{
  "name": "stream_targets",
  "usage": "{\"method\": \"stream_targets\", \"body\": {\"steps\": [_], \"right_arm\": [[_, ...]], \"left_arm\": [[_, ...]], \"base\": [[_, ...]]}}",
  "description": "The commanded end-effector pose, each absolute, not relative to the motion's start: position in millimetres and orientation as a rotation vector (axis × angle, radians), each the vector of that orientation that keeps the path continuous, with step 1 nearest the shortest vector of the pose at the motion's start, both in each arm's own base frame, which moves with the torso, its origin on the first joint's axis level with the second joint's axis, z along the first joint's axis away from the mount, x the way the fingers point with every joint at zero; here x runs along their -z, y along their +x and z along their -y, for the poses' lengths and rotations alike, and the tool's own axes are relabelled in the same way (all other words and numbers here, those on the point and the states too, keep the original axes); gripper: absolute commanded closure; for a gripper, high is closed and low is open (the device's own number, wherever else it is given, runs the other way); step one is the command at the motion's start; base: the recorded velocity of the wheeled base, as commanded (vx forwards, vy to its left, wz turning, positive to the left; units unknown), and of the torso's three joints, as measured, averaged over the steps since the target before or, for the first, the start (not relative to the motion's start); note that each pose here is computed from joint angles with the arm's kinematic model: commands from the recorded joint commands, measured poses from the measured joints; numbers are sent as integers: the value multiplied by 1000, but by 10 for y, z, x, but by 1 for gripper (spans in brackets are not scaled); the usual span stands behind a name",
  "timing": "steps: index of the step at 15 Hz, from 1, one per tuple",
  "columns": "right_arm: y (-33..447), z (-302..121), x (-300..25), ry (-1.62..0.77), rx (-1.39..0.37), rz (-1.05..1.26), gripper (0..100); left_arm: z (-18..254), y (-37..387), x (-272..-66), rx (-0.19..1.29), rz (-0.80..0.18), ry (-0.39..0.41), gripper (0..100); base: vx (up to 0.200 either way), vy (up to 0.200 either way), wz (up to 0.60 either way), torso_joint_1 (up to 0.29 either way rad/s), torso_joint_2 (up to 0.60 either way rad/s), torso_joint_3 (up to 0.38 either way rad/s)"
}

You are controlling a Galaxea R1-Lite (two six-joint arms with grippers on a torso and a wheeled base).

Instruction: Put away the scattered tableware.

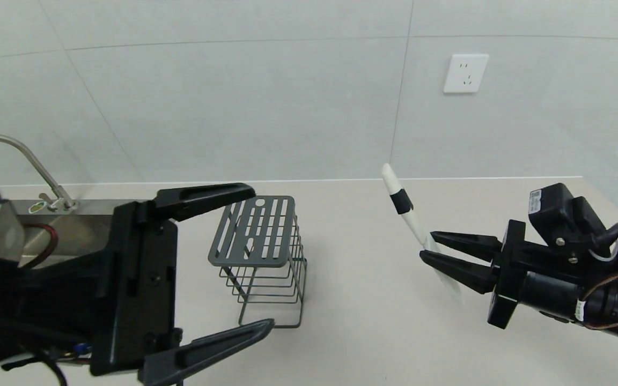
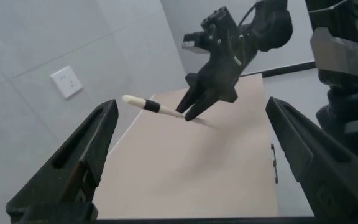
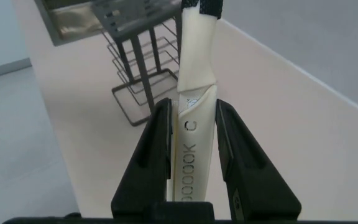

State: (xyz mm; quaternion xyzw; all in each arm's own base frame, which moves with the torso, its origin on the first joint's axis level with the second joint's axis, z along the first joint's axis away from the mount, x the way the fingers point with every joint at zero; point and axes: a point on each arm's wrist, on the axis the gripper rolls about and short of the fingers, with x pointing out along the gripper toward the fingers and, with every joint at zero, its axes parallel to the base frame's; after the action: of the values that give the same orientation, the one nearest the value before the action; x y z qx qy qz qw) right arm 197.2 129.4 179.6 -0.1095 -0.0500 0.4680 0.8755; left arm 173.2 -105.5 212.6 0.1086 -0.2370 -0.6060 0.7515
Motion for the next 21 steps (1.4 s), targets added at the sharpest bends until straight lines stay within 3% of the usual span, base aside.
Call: {"method": "stream_targets", "body": {"steps": [1, 8, 15, 18, 20, 21], "right_arm": [[1953, -1280, -1807, -227, -979, 138, 100], [1891, -1283, -1919, -285, -1078, 316, 100], [1793, -1231, -2009, -297, -1101, 458, 100], [1759, -1218, -1979, -320, -1135, 468, 100], [1742, -1213, -1966, -323, -1140, 467, 100], [1741, -1212, -1975, -323, -1140, 472, 100]], "left_arm": [[1241, 2026, -2075, 1347, 488, 226, 0], [1707, 2349, -2133, 1450, 520, 176, 0], [2054, 2540, -2039, 1481, 517, 147, 0], [2242, 2555, -2101, 1529, 541, 52, 0], [2366, 2568, -2126, 1527, 508, -32, 0], [2389, 2579, -2125, 1525, 508, -38, 0]], "base": [[0, 0, 0, 0, 0, 0], [0, 0, 0, 0, 0, 0], [0, 0, 0, 0, 0, 0], [0, 0, 0, 0, 0, 0], [0, 0, 0, 0, 0, 0], [0, 0, 0, 0, 0, 0]]}}
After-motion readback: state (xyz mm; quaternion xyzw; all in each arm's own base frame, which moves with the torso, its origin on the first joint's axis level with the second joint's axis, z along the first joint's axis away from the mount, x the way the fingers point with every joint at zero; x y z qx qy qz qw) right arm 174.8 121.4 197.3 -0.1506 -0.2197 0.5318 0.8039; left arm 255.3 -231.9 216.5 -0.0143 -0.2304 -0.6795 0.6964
